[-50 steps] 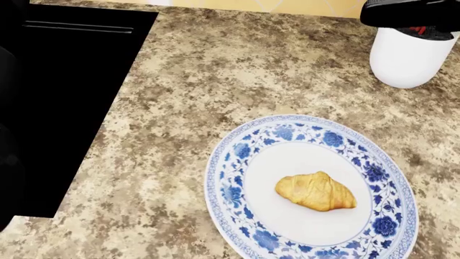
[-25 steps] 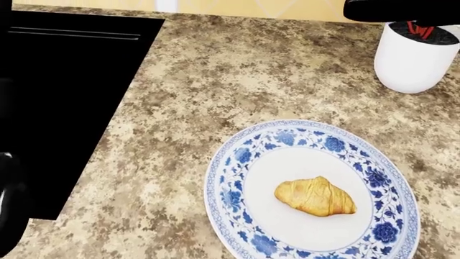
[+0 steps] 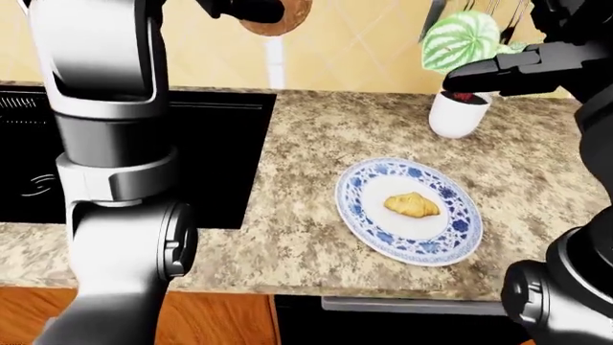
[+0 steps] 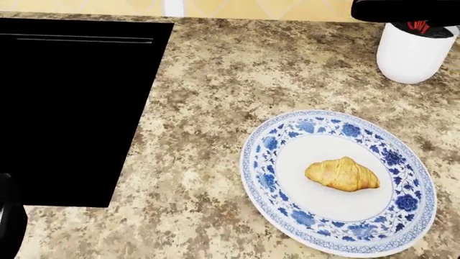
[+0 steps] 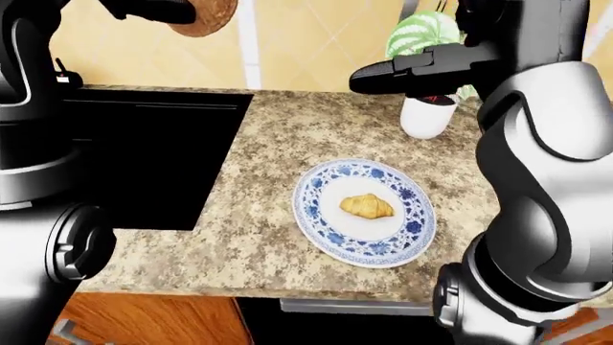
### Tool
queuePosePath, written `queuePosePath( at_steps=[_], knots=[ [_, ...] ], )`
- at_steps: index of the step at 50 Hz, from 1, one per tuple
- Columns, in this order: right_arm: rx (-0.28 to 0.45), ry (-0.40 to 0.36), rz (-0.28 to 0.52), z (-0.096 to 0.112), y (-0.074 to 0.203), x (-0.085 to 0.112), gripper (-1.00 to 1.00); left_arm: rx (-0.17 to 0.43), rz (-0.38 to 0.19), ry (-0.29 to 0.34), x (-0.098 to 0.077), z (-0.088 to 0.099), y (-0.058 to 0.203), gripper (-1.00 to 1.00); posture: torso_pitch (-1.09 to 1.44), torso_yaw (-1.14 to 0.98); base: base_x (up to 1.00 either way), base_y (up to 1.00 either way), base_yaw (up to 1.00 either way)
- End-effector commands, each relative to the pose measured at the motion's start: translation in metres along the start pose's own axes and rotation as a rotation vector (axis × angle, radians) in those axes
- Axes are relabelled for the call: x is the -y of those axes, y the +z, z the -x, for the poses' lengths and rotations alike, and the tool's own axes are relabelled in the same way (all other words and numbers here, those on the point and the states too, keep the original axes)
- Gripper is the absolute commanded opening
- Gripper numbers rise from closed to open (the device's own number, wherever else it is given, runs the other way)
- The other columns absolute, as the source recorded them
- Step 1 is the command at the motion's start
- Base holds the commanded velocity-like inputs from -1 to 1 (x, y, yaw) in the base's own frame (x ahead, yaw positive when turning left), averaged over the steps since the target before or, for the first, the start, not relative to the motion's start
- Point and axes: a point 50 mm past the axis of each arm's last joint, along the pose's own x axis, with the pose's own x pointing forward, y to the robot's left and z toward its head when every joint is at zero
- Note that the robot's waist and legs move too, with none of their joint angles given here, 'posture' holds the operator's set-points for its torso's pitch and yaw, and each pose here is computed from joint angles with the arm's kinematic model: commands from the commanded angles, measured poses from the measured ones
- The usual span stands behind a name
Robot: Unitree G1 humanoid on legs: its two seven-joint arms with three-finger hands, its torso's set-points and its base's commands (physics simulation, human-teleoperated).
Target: Place the pastries on the plates.
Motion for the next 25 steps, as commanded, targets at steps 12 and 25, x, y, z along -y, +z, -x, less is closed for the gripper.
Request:
queuePosePath(
  at_steps=[12,25],
  knots=[
    [0.043,-0.004,0.003,0.002,0.001,-0.003,1.00,0.055,-0.016,0.036,-0.005,0.012,0.006,-1.00,-0.14,-0.01,-0.75,0.04,0.00],
    [0.032,0.007,-0.078,0.011,-0.015,-0.014,1.00,0.104,0.045,0.098,-0.005,0.053,0.006,-1.00,-0.14,-0.01,-0.11,0.01,0.00]
  ],
)
